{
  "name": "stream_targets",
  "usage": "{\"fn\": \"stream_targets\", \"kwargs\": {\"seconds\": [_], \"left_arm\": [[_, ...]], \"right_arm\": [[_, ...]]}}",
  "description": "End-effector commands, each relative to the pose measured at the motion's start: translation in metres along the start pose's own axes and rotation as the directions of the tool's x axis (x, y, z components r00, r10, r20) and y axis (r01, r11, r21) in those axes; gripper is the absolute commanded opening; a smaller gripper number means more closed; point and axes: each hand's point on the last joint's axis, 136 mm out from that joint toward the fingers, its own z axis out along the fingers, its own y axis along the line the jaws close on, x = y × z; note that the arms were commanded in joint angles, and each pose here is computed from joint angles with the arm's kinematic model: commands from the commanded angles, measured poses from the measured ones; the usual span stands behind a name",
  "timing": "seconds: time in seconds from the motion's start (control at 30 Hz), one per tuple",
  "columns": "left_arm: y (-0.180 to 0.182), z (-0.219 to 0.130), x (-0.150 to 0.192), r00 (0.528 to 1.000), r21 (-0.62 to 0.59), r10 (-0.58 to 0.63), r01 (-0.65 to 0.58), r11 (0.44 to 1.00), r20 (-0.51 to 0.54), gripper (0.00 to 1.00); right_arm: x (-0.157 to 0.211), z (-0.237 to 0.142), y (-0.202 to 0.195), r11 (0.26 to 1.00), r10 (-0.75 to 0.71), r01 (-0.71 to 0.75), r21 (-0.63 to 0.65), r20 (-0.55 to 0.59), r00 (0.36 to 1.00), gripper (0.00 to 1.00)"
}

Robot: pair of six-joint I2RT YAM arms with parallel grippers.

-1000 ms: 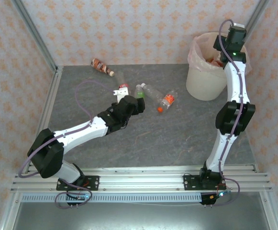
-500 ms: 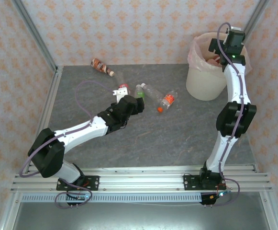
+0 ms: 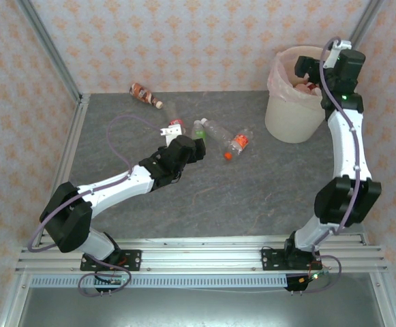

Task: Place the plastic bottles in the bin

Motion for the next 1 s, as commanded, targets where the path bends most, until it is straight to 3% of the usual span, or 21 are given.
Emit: {"fn": "stream_targets", "kwargs": {"seconds": [0.0, 0.13, 0.33, 0.53, 0.8, 0.97], "left_arm": [[0.007, 0.005, -0.001, 0.999, -0.027, -0.035, 0.035, 0.999, 0.007, 1.00], [0.005, 0.007, -0.002, 0.998, -0.013, -0.057, 0.057, 0.998, 0.006, 1.00], [0.007, 0.007, -0.009, 0.994, 0.002, -0.104, 0.104, 0.995, 0.014, 1.00], [0.014, 0.008, -0.010, 0.987, 0.003, -0.158, 0.158, 0.987, 0.019, 1.00], [0.009, 0.016, -0.008, 0.982, 0.026, -0.188, 0.188, 0.982, -0.007, 1.00], [0.004, 0.019, -0.007, 0.980, 0.042, -0.198, 0.199, 0.979, -0.022, 1.00]], "right_arm": [[-0.016, -0.036, 0.028, 0.985, 0.114, -0.108, -0.135, 0.037, 0.993, 0.99], [0.007, -0.047, 0.062, 0.907, 0.293, -0.304, -0.292, -0.083, 0.953, 0.99], [0.064, -0.051, 0.122, 0.928, 0.175, -0.227, -0.294, -0.191, 0.966, 0.99], [0.128, -0.042, 0.147, 0.937, 0.221, -0.288, -0.199, -0.303, 0.927, 0.99], [0.207, -0.030, 0.122, 0.917, 0.384, -0.395, 0.058, -0.399, 0.833, 0.99], [0.245, -0.021, 0.120, 0.891, 0.441, -0.434, 0.131, -0.477, 0.761, 0.97]]}}
